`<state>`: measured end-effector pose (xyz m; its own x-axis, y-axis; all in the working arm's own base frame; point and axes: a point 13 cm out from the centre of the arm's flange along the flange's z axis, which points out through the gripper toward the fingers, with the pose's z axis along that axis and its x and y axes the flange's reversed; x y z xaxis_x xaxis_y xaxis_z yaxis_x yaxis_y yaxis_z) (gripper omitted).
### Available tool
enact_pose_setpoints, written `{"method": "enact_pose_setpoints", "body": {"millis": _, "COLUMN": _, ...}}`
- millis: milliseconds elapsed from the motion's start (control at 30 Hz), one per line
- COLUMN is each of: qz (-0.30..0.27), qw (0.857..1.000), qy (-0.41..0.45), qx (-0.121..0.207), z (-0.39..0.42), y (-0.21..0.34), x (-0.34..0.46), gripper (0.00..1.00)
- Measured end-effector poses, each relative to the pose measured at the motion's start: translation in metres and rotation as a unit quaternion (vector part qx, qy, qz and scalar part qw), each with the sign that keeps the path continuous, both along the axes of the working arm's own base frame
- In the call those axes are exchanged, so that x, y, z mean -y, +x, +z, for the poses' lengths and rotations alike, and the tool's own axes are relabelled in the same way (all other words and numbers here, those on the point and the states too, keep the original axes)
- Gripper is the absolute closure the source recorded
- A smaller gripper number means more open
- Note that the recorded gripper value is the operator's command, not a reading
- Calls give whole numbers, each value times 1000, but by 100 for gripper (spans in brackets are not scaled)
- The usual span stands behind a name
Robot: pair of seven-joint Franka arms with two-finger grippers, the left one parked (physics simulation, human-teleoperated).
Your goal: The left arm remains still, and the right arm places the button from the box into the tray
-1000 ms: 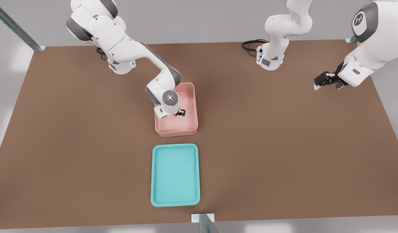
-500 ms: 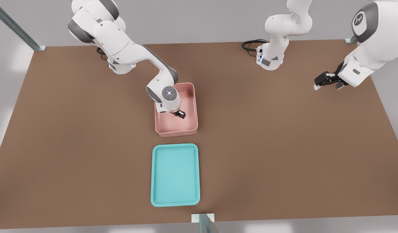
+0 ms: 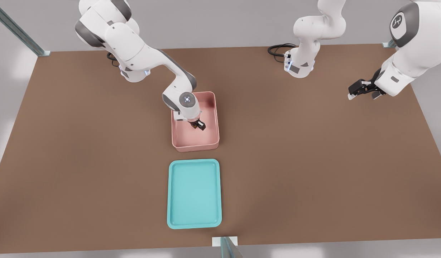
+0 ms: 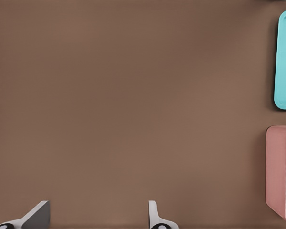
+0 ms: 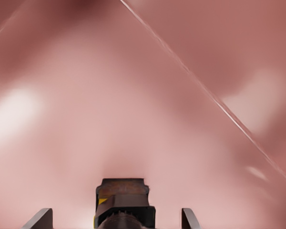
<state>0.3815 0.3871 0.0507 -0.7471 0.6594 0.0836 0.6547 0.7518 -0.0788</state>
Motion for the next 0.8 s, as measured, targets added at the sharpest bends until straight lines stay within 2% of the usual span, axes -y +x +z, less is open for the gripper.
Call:
{"method": "enact_pose_setpoints", "body": {"millis": 67, "qz": -2, "qw": 1000, "qy": 0, "qx": -1, "z": -4, "y": -3, "x": -1, "gripper": 1}}
{"method": "enact_pose_setpoints", "body": {"millis": 133, "qz": -5, "qw": 1000, "qy": 0, "qx": 0, "z": -6, "y": -4, "x": -2, "gripper": 17}}
{"method": "enact_pose_setpoints", "body": {"millis": 200, "qz": -9, "qw": 1000, "qy": 1, "qx": 1, "z": -7, "y": -4, "x": -3, "gripper": 28}}
{"method": "enact_pose_setpoints", "body": {"millis": 333, "qz": -11, "qw": 1000, "qy": -2, "qx": -2, "z": -13, "y": -9, "x": -3, "gripper": 32}}
{"method": "enact_pose_setpoints", "body": {"millis": 400, "qz": -5, "qw": 1000, "qy": -4, "qx": -4, "z": -17, "y": -13, "x": -4, "gripper": 52}}
{"method": "enact_pose_setpoints", "body": {"millis": 433, "qz": -4, "qw": 1000, "qy": -4, "qx": -4, "z": -18, "y": -15, "x": -4, "gripper": 55}}
{"method": "enact_pose_setpoints", "body": {"millis": 600, "qz": -9, "qw": 1000, "qy": 24, "qx": 5, "z": 10, "y": -5, "x": -17, "gripper": 63}}
{"method": "enact_pose_setpoints", "body": {"millis": 667, "qz": -17, "qw": 998, "qy": 49, "qx": 29, "z": 47, "y": 23, "x": -30, "gripper": 63}}
{"method": "enact_pose_setpoints", "body": {"millis": 800, "qz": -67, "qw": 987, "qy": 98, "qx": 108, "z": 144, "y": 152, "x": -22, "gripper": 63}}
